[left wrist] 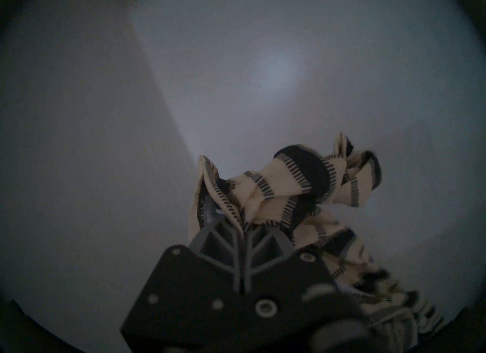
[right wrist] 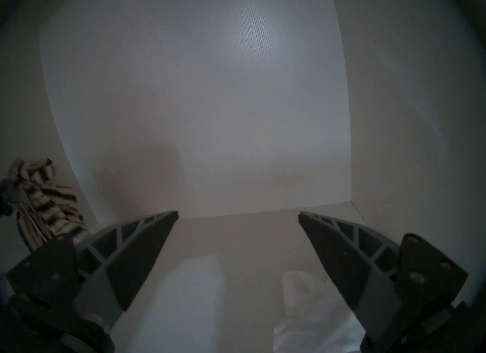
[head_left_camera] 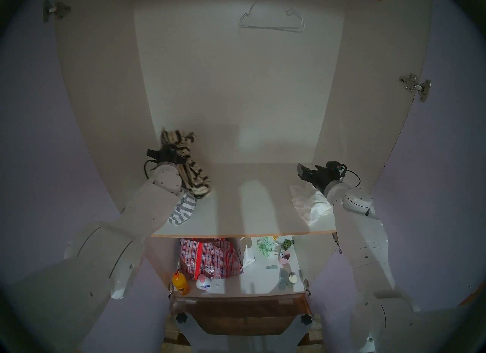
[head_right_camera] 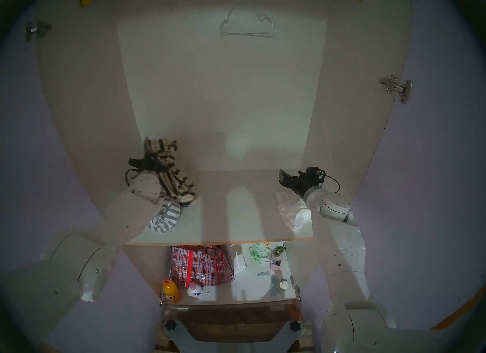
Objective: Sort tops into two piles: light colors and dark colors
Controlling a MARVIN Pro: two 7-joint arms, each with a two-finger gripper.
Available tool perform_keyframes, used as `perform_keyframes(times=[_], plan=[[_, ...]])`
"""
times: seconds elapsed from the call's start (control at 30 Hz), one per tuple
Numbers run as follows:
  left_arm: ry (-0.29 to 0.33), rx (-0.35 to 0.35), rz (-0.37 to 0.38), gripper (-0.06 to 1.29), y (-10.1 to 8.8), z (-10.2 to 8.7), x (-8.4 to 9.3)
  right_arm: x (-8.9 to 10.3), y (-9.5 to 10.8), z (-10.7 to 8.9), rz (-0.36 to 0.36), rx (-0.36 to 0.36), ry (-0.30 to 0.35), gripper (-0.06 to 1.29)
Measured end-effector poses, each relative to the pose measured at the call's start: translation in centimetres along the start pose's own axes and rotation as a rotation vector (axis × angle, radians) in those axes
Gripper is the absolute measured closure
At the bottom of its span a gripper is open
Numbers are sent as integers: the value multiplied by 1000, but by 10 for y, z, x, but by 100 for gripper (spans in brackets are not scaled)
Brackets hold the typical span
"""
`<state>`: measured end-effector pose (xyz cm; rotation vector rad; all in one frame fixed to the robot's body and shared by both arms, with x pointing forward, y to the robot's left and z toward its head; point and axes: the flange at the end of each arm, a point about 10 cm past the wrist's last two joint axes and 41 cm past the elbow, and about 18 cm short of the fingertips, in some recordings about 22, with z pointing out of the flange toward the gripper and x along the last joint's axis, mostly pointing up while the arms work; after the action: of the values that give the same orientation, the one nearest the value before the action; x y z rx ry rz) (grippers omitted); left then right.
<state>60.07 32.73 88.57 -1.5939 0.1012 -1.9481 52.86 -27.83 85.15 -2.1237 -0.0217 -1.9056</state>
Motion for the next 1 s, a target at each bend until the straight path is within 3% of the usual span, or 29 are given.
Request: perform_keyframes(times=[0.03, 0.1, 0.23, 0.27, 0.3, 0.33, 0.47, 0.53, 0.67, 0.8, 0.9, 1.0], plan=[[34, 2, 7, 125, -10, -2, 3, 0, 0, 0, 0, 0, 0, -2], [44, -17, 10, 125, -12, -8, 3, 0, 0, 0, 0, 0, 0, -2], [-45, -58, -11, 124, -8, -18, -5, 0, 0, 0, 0, 0, 0, -2], [-96, -75, -22, 105, -3, -24, -11, 0, 0, 0, 0, 1, 0, -2], [-143, -93, -24, 31, 2, -32, -21, 0, 0, 0, 0, 1, 0, -2], [-168, -106, -37, 0, 6, -38, -29, 0, 0, 0, 0, 0, 0, -2], [-236, -146, -135, -3, 16, -52, -43, 0, 0, 0, 0, 0, 0, -2], [-273, -134, -248, -3, 20, -50, -40, 0, 0, 0, 0, 0, -1, -2], [-356, -132, -490, -3, 36, -39, -20, 0, 0, 0, 1, 0, -1, -2], [-411, -147, -652, -3, 25, -16, 2, 0, -1, 0, -1, 6, 2, -2], [-382, -175, -603, -3, 18, -11, 9, -2, -5, 0, -10, 27, 15, -2], [-325, -212, -487, -3, 23, -14, 16, -2, -11, -1, -20, 53, 34, -2]])
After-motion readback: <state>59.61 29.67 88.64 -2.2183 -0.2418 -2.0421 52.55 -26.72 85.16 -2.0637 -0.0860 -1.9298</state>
